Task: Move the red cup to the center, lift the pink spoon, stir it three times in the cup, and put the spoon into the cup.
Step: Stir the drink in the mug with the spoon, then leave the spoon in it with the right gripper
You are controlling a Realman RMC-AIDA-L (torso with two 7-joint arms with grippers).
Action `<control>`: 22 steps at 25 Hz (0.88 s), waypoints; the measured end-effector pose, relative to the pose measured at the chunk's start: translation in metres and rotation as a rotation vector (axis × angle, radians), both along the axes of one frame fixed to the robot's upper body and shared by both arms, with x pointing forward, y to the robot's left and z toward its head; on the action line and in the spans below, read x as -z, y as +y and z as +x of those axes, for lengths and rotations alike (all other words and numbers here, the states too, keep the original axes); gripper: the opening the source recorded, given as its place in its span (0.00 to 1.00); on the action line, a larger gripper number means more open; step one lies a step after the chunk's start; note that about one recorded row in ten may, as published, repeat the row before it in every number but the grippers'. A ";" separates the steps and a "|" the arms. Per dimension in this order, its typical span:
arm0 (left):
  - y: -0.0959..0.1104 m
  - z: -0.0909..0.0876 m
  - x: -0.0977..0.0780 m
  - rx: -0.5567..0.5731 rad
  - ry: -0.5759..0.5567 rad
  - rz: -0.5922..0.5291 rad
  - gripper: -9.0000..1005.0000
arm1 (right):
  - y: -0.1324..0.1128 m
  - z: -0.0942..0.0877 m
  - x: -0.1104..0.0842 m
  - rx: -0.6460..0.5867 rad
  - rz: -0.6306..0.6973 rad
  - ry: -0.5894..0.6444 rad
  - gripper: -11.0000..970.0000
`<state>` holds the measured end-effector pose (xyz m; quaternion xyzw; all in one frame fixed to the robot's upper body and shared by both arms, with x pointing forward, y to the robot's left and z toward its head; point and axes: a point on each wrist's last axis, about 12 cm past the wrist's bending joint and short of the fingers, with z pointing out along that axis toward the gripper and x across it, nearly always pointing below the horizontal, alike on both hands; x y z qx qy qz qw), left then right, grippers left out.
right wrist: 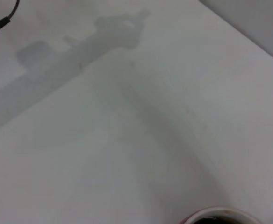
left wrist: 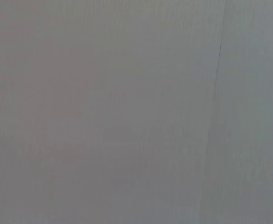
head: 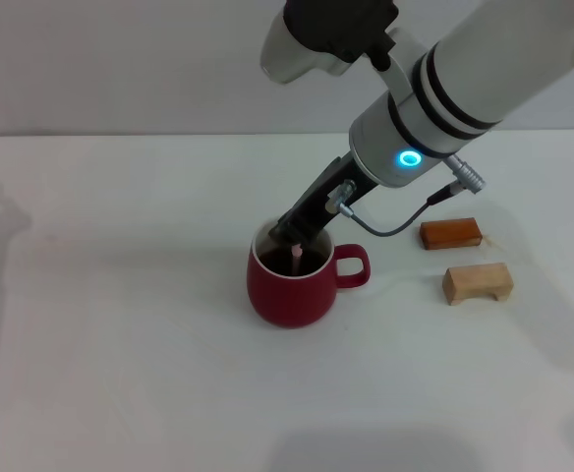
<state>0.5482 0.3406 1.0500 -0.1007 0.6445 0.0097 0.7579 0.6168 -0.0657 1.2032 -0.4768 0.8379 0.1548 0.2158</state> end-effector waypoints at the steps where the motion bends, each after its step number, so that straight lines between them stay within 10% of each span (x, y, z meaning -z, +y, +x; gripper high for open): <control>1: 0.000 -0.001 0.000 -0.001 0.001 0.000 0.01 | 0.001 -0.001 0.000 -0.007 0.001 0.004 0.15; 22: -0.001 0.001 -0.001 0.003 -0.002 0.000 0.01 | 0.005 -0.002 -0.005 -0.050 -0.005 -0.020 0.30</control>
